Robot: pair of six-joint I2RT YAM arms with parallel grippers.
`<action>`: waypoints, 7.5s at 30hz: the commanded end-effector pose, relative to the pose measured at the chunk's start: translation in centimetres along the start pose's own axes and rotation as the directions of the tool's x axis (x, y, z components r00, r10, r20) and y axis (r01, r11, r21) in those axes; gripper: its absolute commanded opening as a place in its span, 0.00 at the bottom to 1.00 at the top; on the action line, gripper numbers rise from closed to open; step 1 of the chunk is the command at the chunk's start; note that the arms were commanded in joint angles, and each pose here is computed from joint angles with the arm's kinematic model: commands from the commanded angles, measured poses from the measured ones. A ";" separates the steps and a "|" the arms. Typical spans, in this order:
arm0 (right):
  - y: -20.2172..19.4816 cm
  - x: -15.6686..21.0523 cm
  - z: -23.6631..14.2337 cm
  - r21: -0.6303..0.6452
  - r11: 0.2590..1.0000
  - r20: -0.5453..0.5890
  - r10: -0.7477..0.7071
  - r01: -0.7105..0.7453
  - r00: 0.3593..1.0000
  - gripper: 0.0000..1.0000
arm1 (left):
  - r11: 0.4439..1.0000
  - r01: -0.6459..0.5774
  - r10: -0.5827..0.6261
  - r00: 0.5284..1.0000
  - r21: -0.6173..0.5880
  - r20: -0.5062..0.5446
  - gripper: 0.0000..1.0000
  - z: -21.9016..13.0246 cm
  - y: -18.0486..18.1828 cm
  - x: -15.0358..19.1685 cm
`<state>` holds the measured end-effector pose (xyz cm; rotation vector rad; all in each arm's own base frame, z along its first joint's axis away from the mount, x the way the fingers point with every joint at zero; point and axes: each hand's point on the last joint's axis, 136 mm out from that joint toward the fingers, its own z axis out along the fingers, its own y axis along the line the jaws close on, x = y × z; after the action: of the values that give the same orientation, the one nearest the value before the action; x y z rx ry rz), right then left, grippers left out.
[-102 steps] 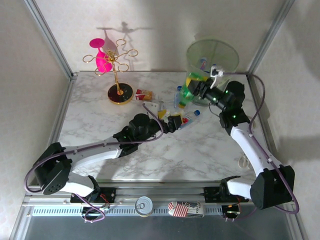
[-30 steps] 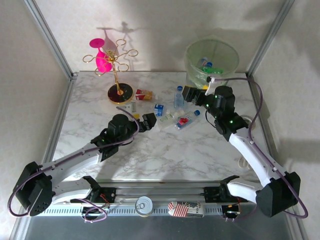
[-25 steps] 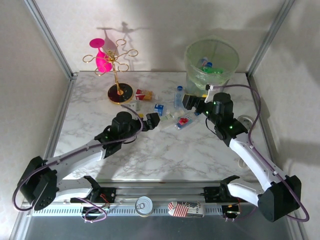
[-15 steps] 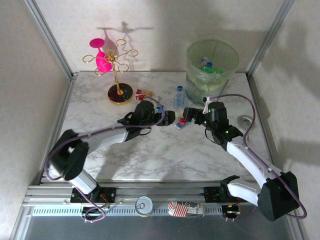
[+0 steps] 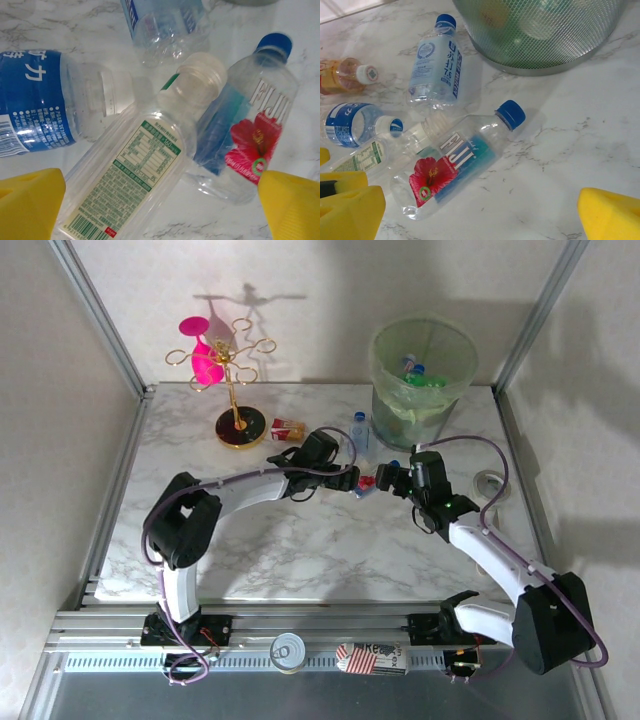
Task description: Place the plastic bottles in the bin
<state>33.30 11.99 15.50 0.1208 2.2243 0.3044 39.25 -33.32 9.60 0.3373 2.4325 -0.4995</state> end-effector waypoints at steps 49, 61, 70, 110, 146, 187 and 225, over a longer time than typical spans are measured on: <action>13.8 -6.9 -6.4 -0.727 0.687 0.142 0.153 -0.002 0.978 0.98 | 0.845 0.110 -0.342 0.864 0.524 0.370 0.47 -12.8 -5.5 -1.3; 15.4 -4.9 -4.2 -0.794 0.602 0.003 0.150 -0.089 0.989 0.89 | 0.875 0.035 -0.277 0.855 0.484 0.439 0.48 -13.8 -7.2 -0.7; 16.3 -2.9 -3.0 -0.805 0.573 -0.085 0.140 -0.151 0.986 0.87 | 0.900 0.009 -0.231 0.858 0.437 0.458 0.49 -13.5 -7.5 -0.6; 9.6 -24.3 -6.3 -0.528 0.844 0.443 0.179 0.094 0.878 0.50 | 0.910 0.371 -0.399 0.669 0.184 0.627 1.00 -17.4 6.0 0.2; 0.3 -35.2 -0.5 -0.065 0.998 0.631 0.029 0.015 0.775 0.99 | 0.927 0.322 -0.365 0.889 0.192 0.274 1.00 -7.5 2.0 2.7; -3.2 -7.7 -3.4 -0.267 0.931 0.268 0.319 -0.248 0.909 0.99 | 0.995 -0.091 0.093 0.994 0.031 -0.058 0.96 6.3 -7.1 3.6; 8.2 -7.5 -3.1 -0.714 0.694 0.065 0.196 -0.092 0.978 0.97 | 0.970 -0.060 -0.035 0.925 0.235 0.379 0.53 -7.1 -8.6 -3.0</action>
<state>35.86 15.64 22.02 0.0343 1.8986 1.1159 34.69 -38.35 16.44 0.3682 2.0941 -0.7299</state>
